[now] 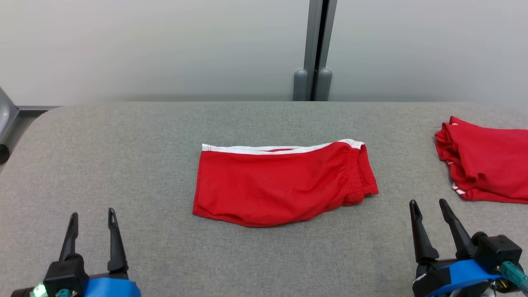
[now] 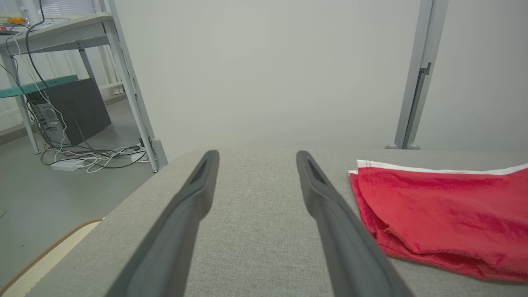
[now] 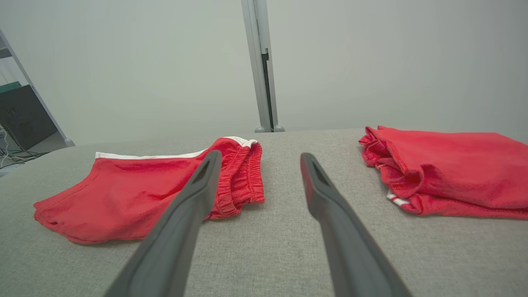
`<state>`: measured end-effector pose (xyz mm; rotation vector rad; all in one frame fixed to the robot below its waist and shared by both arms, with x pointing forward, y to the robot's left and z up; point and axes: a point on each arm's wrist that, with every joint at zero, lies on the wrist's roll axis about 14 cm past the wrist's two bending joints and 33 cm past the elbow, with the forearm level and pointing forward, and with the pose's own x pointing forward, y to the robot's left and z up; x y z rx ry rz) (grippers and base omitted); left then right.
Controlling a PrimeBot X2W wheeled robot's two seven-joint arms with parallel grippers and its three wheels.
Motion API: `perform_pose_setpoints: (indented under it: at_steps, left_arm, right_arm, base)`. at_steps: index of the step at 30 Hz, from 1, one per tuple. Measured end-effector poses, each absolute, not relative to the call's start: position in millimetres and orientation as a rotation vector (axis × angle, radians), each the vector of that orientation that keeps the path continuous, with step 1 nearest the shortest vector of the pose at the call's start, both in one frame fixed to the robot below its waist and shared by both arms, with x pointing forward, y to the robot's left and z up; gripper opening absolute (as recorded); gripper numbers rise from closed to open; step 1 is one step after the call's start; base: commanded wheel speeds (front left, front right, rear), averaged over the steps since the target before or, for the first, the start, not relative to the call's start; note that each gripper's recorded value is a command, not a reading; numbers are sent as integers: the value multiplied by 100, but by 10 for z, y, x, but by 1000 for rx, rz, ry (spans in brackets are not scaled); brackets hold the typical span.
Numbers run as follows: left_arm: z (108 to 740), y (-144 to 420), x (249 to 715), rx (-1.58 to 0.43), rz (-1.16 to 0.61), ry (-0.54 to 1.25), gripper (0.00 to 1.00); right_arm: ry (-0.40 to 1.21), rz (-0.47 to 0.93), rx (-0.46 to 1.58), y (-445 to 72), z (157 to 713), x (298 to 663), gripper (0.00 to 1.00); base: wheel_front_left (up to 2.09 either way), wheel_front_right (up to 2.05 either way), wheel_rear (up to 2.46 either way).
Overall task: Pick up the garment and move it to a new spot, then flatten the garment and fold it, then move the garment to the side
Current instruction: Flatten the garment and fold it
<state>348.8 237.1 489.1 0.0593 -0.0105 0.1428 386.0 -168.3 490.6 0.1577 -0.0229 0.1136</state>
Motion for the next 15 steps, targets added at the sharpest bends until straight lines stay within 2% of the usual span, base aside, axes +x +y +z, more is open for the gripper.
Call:
perform_pose_setpoints:
  at_steps: [15]
  left_arm:
    - [4787,2343,3382,60,131,18,100]
  right_arm:
    - [3,88,148,-1747,4847,3754,100]
  base:
    - [0,0,0]
